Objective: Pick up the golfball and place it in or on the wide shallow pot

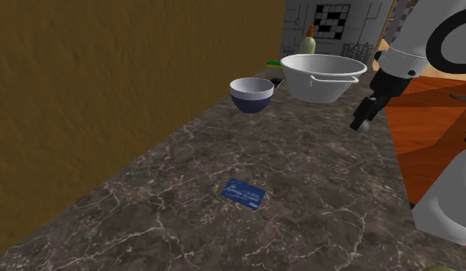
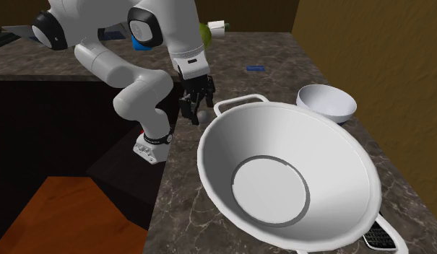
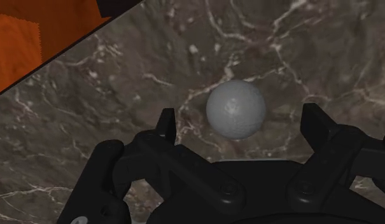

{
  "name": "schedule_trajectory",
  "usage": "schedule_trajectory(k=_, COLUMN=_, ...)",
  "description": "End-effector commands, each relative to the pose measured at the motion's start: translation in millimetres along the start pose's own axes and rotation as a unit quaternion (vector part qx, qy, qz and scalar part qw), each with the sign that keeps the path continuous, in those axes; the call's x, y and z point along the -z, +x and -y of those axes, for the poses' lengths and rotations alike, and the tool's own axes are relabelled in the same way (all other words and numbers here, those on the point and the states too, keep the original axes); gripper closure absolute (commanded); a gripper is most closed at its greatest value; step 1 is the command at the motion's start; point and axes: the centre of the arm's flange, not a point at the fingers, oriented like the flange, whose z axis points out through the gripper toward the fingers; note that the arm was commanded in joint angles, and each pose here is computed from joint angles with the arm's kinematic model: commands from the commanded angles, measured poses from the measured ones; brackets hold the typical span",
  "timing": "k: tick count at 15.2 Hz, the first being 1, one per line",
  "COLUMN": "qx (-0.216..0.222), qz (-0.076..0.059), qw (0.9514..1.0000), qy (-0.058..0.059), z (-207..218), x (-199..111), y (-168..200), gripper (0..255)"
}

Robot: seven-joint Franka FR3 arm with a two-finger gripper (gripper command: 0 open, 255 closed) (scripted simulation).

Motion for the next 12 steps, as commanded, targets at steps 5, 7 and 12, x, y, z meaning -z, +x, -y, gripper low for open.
schedule_trajectory(k=5, qx=0.0, qz=0.0, qw=1.0, qy=0.0, z=-0.6, x=-4.0, y=0.7, gripper=0)
schedule_trajectory(k=7, qx=0.0, qz=0.0, qw=1.0, qy=0.0, z=-0.6, x=-4.0, y=0.7, gripper=0)
schedule_trajectory(k=12, qx=0.0, qz=0.0, qw=1.0, qy=0.0, z=-0.6, x=-4.0, y=0.7, gripper=255)
